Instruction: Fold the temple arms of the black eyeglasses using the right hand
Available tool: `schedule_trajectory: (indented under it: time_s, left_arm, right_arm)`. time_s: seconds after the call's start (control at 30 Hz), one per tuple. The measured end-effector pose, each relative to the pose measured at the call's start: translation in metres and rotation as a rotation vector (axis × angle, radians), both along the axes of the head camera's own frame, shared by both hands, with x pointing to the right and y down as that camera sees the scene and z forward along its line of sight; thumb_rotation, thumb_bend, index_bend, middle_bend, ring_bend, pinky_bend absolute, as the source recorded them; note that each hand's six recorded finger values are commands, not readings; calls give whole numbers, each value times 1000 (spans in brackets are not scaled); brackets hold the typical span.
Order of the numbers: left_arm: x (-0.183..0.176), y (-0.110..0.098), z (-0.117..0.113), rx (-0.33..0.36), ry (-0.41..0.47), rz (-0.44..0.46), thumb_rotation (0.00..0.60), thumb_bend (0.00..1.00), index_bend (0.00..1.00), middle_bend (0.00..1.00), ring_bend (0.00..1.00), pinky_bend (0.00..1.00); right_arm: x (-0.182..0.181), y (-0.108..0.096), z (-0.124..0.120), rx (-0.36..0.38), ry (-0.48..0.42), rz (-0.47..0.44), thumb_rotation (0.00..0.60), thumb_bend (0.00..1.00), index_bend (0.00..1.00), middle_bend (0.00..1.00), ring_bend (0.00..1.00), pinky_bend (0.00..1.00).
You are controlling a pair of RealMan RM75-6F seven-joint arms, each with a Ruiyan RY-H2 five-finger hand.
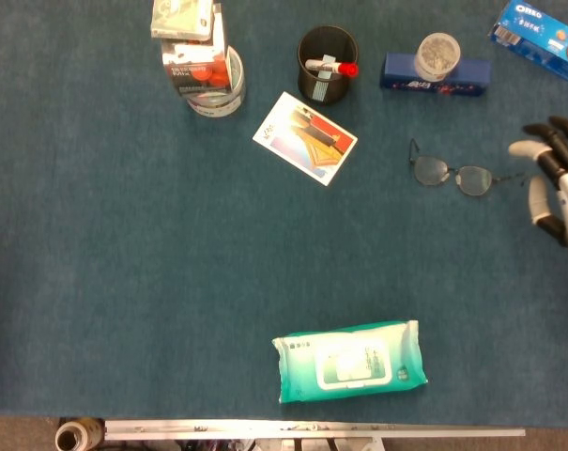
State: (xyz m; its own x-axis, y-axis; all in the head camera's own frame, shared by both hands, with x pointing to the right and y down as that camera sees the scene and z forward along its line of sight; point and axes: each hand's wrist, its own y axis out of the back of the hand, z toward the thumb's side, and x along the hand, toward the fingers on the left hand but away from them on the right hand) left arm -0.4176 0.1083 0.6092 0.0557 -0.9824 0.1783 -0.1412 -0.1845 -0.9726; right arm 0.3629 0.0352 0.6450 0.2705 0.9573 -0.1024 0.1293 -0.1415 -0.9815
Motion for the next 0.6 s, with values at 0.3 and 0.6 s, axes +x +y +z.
schedule_trajectory:
  time_s: [0.3,0.6]
  left_arm:
    - [1,0,0,0,-1,0,600,250,530,401,336,467]
    - [0,0,0,0,1,-1,600,249,530,401,336,467]
  right_arm:
    - [18,-7,5,67,27,103,600,580,244,194,105,191]
    - [22,-17,18,52,45,148,600,569,117,173,98,187]
